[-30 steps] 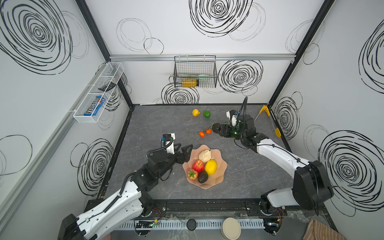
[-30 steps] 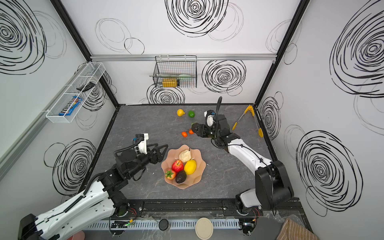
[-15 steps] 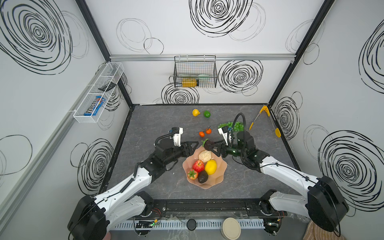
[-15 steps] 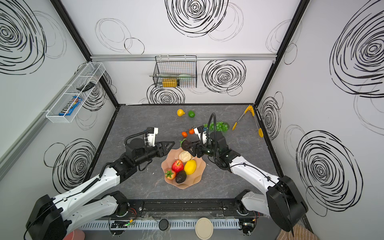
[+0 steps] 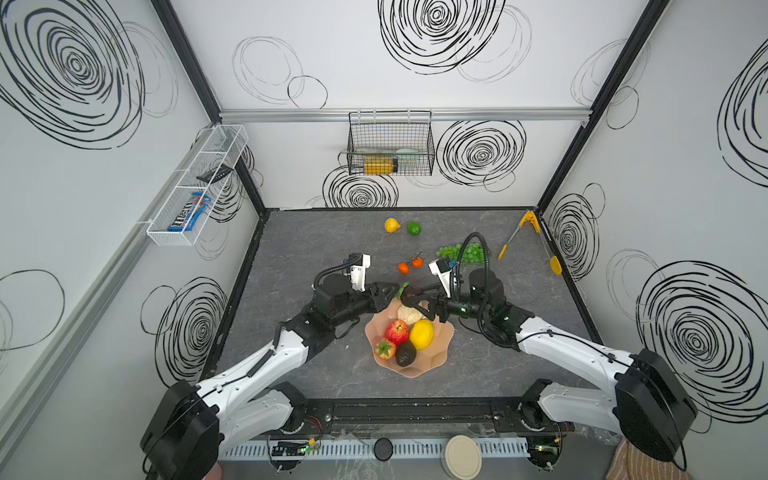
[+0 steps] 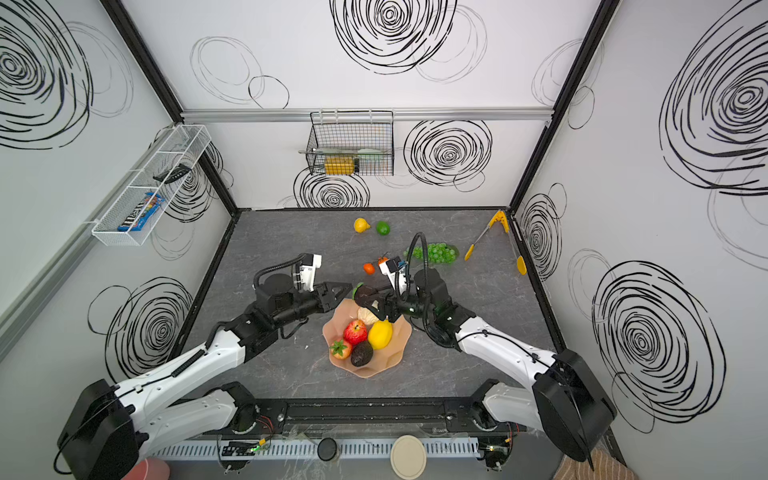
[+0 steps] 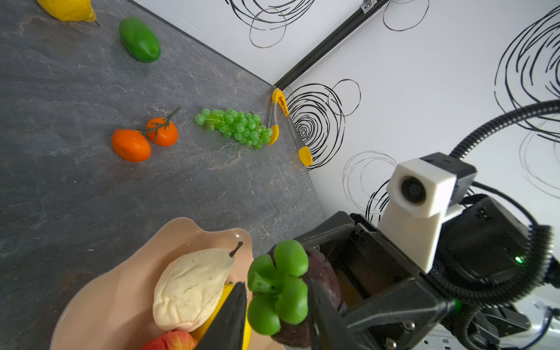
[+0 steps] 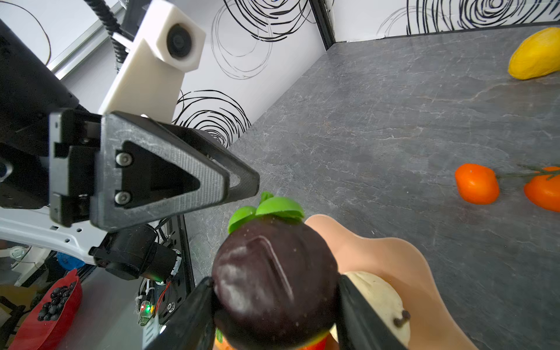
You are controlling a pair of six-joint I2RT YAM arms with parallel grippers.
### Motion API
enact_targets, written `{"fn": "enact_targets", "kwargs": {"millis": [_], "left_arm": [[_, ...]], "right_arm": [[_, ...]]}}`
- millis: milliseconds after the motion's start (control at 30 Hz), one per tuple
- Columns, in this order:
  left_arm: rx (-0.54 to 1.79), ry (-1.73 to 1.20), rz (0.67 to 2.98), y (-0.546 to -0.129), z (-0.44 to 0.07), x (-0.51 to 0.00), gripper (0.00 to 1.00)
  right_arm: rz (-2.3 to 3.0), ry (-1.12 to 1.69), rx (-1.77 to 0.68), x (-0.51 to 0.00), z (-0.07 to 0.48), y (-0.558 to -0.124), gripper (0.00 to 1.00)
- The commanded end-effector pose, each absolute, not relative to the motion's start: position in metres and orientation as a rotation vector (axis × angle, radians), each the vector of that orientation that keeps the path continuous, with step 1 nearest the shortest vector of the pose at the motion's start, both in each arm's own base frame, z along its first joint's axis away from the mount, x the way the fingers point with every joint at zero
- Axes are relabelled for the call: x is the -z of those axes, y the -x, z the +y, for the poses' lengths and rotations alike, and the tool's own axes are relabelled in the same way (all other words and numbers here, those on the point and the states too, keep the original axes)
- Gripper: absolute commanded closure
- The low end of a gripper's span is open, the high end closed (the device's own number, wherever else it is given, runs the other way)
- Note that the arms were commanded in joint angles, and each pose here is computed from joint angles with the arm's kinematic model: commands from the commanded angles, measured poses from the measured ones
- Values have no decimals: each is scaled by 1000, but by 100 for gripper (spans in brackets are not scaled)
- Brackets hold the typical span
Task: Place and organize the fake fruits in the fruit bowl
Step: 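Close the left gripper on the plum's leaves while the right gripper holds it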
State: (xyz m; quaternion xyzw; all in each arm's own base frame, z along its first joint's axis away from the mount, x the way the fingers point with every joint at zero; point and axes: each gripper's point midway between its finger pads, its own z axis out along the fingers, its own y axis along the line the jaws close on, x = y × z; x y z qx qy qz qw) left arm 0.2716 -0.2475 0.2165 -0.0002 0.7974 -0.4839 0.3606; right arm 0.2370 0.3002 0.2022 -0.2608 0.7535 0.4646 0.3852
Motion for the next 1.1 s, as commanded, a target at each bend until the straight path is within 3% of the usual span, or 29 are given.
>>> {"fn": "enact_targets", "kwargs": {"millis": [0, 400, 1067], "left_arm": [[1296, 2, 1980, -279, -251, -240, 63], [1338, 13, 1991, -276, -255, -239, 65], [1373, 10, 1991, -273, -260, -239, 84]], "right_arm": [[1852, 684, -1185, -212, 303, -234, 42], [1830, 694, -1198, -215, 308, -230, 42], [1826, 693, -1195, -215, 310, -229, 42]]}}
